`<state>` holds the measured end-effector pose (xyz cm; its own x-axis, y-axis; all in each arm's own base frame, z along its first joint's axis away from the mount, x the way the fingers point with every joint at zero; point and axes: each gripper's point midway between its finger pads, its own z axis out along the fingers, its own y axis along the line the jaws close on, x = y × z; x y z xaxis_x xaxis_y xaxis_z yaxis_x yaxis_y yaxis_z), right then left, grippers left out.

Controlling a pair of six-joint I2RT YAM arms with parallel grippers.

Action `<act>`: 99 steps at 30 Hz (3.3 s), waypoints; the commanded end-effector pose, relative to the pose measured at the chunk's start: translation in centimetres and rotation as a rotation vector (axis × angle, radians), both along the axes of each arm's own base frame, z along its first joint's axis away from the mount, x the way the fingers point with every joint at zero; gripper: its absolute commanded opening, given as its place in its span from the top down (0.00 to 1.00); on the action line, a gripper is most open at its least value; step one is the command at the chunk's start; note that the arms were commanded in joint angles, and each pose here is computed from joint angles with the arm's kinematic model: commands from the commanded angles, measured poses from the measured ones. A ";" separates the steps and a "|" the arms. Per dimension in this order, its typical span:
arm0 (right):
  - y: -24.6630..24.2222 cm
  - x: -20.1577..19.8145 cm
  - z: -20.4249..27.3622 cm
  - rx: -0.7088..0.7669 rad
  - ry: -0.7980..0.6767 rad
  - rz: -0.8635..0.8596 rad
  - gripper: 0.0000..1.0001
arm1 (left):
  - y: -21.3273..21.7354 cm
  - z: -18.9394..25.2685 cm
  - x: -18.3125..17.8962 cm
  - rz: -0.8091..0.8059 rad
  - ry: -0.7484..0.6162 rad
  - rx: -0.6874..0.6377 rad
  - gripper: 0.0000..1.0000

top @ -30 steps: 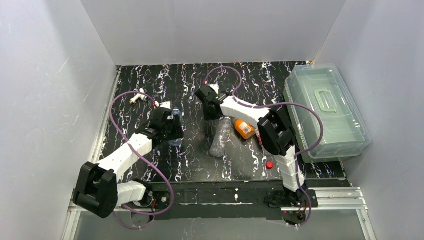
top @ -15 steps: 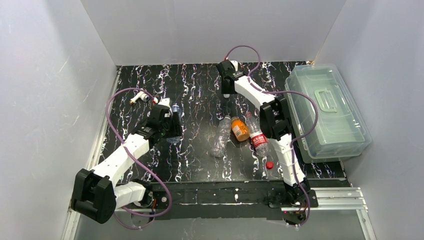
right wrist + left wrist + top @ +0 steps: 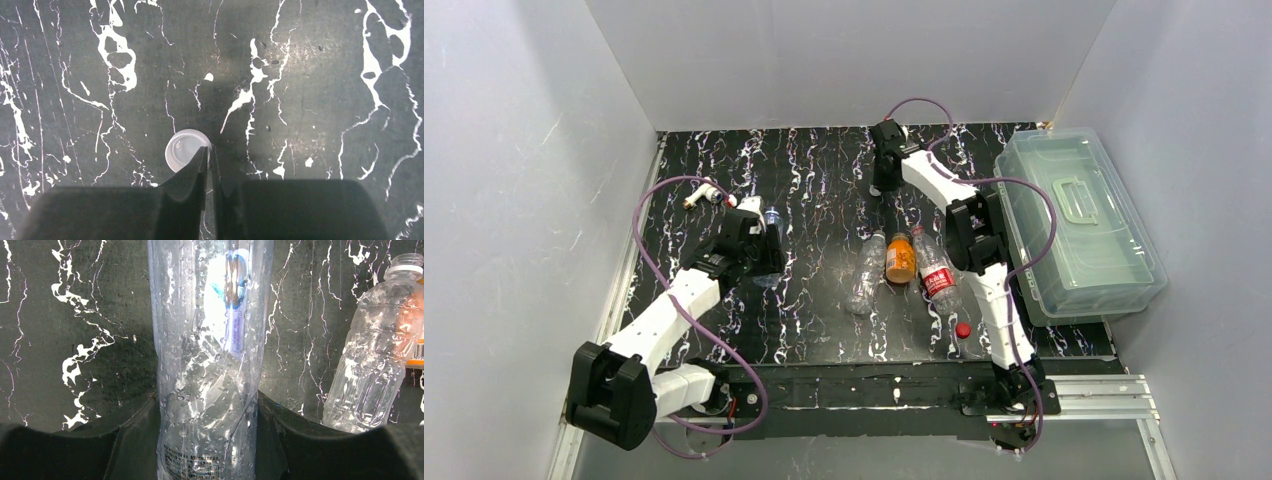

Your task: Screw on the bottle caps

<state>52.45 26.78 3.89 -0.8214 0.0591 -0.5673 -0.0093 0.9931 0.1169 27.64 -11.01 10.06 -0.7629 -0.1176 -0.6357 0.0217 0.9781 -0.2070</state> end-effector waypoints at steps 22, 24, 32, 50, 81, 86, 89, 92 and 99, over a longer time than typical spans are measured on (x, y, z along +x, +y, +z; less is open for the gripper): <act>18.4 -16.5 9.1 0.879 0.260 0.477 0.99 | -5.7 -1.2 8.4 -0.185 -0.011 -0.265 1.00; 18.1 -16.6 9.2 0.876 0.253 0.470 0.99 | -5.6 -1.2 8.1 -0.184 -0.022 -0.271 1.00; 18.0 -16.5 10.2 0.897 0.222 0.452 0.99 | -3.1 -3.3 6.6 -0.075 0.058 -0.222 1.00; 20.4 -15.3 3.3 0.804 0.301 0.371 0.89 | -2.8 -5.9 6.1 -0.054 0.151 -0.197 1.00; 14.3 -14.6 -3.3 0.424 0.283 0.173 0.84 | -4.2 -7.0 5.4 -0.100 0.220 -0.193 1.00; 13.2 -14.5 -3.2 0.376 0.266 0.158 0.94 | -4.4 -7.2 5.3 -0.099 0.231 -0.186 1.00; 12.7 -14.5 -2.7 0.361 0.244 0.154 0.94 | -4.4 -7.2 5.3 -0.095 0.234 -0.182 1.00; 12.6 -14.4 -2.2 0.360 0.230 0.157 0.93 | -4.6 -7.0 5.5 -0.096 0.230 -0.184 1.00; 12.9 -14.2 -3.4 0.359 0.240 0.153 0.89 | -5.4 -6.5 5.7 -0.117 0.225 -0.178 1.00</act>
<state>38.45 41.84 3.11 -0.9364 0.1010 -0.3362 -0.1123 0.8212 0.5595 32.89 -15.78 2.85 -0.8963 -0.1310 -0.4238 0.0518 0.9179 -0.3934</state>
